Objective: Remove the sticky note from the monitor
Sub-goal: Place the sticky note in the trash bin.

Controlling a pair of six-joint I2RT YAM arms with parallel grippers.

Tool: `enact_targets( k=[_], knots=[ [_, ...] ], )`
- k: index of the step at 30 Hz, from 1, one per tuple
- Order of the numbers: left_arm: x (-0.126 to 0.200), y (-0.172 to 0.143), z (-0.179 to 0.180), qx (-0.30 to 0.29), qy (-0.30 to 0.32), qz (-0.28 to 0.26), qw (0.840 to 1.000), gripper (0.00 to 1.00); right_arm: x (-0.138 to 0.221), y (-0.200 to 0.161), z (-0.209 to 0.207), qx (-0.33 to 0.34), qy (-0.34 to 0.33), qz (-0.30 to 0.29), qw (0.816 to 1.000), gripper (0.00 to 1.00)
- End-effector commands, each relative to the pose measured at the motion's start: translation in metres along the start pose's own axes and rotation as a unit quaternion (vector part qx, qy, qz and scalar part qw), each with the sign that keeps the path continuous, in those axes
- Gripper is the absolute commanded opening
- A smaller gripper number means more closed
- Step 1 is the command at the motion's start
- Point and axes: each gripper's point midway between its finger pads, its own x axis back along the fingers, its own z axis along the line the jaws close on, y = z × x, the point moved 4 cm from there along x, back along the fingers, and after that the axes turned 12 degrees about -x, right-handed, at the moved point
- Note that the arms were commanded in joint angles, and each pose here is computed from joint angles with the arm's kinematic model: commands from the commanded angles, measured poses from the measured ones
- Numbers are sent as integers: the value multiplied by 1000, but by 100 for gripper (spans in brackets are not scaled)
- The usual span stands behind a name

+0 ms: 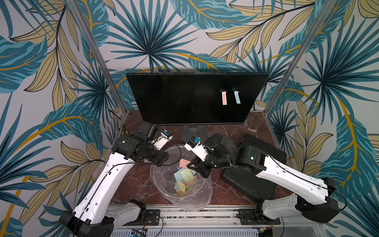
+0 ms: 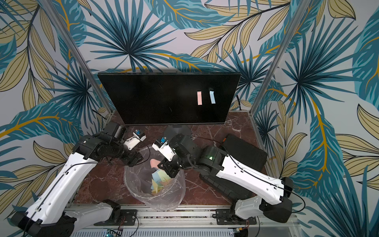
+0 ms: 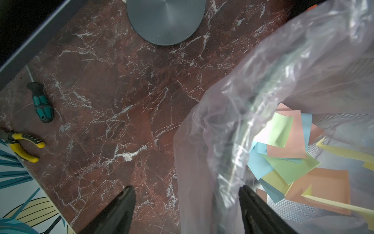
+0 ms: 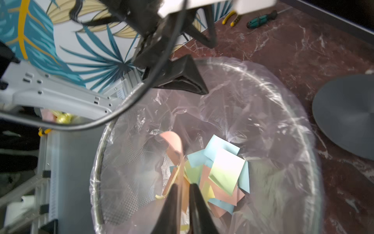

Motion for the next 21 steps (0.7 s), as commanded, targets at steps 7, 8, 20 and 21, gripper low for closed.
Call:
enact_targets(
  k=[7, 8, 20, 21],
  knots=[
    [9, 6, 1, -1, 5, -14, 1000, 84, -30, -5, 6, 26, 6, 23, 999, 63],
    [9, 7, 1, -1, 6, -15, 1000, 85, -31, -4, 6, 26, 2, 17, 1000, 66],
    [70, 24, -15, -54, -9, -99, 994, 100, -31, 8, 2, 19, -8, -21, 1000, 70],
    [76, 25, -18, -60, -18, -102, 993, 100, -30, 8, 2, 17, -8, -23, 1000, 70]
  ],
)
